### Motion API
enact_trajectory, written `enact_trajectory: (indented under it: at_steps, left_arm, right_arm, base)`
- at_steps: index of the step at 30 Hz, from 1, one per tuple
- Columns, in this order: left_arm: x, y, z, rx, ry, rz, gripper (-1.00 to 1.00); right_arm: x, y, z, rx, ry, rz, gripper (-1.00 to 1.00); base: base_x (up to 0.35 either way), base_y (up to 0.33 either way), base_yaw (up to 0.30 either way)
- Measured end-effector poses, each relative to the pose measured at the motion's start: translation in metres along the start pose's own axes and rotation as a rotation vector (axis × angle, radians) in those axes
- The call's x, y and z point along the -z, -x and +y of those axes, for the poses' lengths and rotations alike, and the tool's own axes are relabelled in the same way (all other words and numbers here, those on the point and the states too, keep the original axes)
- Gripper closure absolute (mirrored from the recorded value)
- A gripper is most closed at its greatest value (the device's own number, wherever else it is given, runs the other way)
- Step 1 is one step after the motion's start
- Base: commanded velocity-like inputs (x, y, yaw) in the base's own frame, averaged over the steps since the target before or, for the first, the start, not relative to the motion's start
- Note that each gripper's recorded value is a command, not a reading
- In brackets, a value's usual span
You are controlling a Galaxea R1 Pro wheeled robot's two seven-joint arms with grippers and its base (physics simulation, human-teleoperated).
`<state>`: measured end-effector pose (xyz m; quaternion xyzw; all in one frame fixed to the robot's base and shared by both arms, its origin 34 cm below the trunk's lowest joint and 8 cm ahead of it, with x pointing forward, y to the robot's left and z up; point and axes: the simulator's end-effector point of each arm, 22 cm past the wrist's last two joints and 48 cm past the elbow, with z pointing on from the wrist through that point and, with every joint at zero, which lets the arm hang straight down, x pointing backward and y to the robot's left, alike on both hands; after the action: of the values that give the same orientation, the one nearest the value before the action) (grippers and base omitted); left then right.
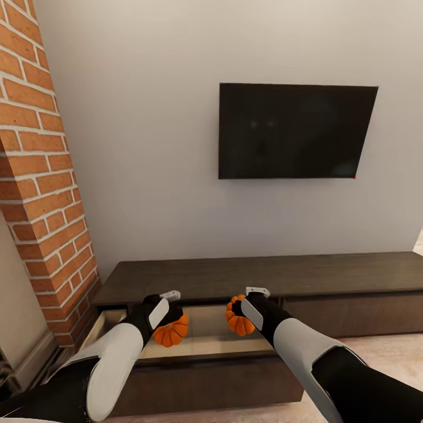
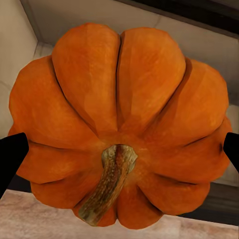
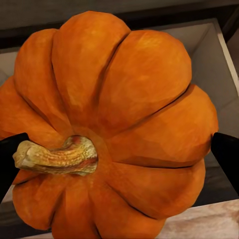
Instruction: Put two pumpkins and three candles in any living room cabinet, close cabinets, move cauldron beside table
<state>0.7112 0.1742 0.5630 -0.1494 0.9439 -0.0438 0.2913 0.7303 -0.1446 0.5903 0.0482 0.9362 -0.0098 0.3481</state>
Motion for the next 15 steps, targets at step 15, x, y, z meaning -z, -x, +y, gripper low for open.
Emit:
enact_trajectory:
  at_steps: [15]
  left_arm:
    - [-0.013, -0.007, 0.003, 0.012, -0.002, -0.034, 1.00]
  right_arm:
    - [-0.012, -0.015, 0.000, 0.001, 0.001, -0.005, 1.00]
  base:
    - [0.000, 0.000, 0.000]
